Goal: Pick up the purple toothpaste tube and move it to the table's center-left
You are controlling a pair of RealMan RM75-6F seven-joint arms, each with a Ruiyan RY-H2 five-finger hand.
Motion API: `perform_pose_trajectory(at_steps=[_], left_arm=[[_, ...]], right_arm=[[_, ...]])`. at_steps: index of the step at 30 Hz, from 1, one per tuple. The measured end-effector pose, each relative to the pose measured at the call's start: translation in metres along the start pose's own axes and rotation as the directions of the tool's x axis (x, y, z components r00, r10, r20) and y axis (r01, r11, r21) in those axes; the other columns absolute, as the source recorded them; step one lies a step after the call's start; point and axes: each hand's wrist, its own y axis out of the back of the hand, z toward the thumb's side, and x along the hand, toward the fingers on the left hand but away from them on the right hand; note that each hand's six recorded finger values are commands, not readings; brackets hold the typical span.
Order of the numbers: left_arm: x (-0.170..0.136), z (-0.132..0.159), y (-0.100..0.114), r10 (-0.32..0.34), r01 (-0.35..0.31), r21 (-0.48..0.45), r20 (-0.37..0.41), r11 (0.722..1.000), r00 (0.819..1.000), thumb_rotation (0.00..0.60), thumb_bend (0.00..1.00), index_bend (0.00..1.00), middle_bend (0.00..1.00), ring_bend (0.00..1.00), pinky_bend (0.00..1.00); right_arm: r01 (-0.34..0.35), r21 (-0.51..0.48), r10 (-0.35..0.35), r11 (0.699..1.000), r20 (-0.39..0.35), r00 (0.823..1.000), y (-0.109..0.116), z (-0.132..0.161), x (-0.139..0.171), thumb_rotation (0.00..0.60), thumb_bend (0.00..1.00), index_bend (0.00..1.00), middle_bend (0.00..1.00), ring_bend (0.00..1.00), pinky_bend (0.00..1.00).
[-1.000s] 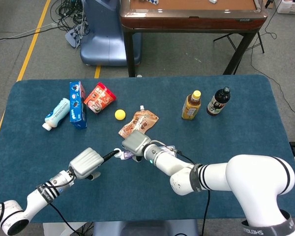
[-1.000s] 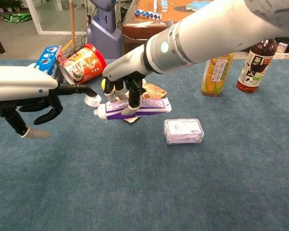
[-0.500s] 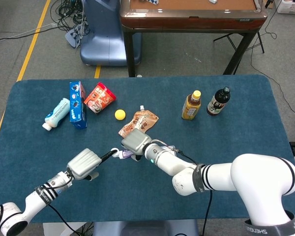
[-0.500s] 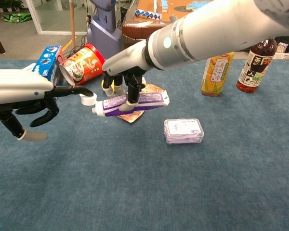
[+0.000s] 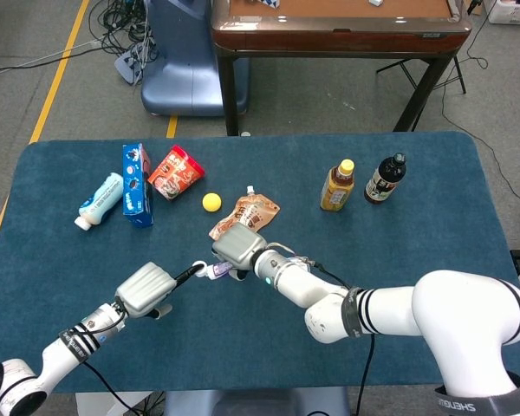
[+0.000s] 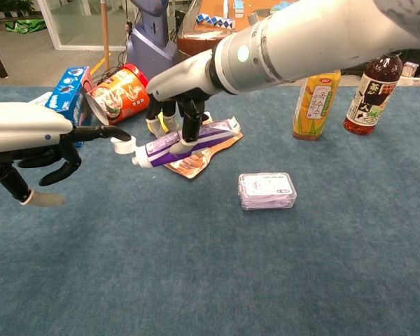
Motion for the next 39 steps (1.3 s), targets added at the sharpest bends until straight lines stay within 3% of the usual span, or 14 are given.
perform_pose_trajectory(at_steps=[34, 39], left_arm=[[-0.004, -0.005, -0.003, 0.001, -0.002, -0.01, -0.02, 1.0, 1.0, 0.6, 0.26, 0.02, 0.73, 0.81, 0.82], [-0.008, -0.009, 0.0, 0.016, -0.016, -0.008, -0.038, 1.0, 0.999, 0.6, 0.26, 0.02, 0.69, 0.72, 0.82]], right_arm=[[0.054, -0.068, -0.055, 0.996, -0.01, 0.998, 0.012, -0.005, 0.004, 0.6, 0.91, 0.97, 0.86, 0.79, 0.42], [0.069, -0.104, -0.069, 0.992, 0.001, 0.998, 0.012, -0.01, 0.007, 0.6, 0.91, 0.97, 0.86, 0.79, 0.44]])
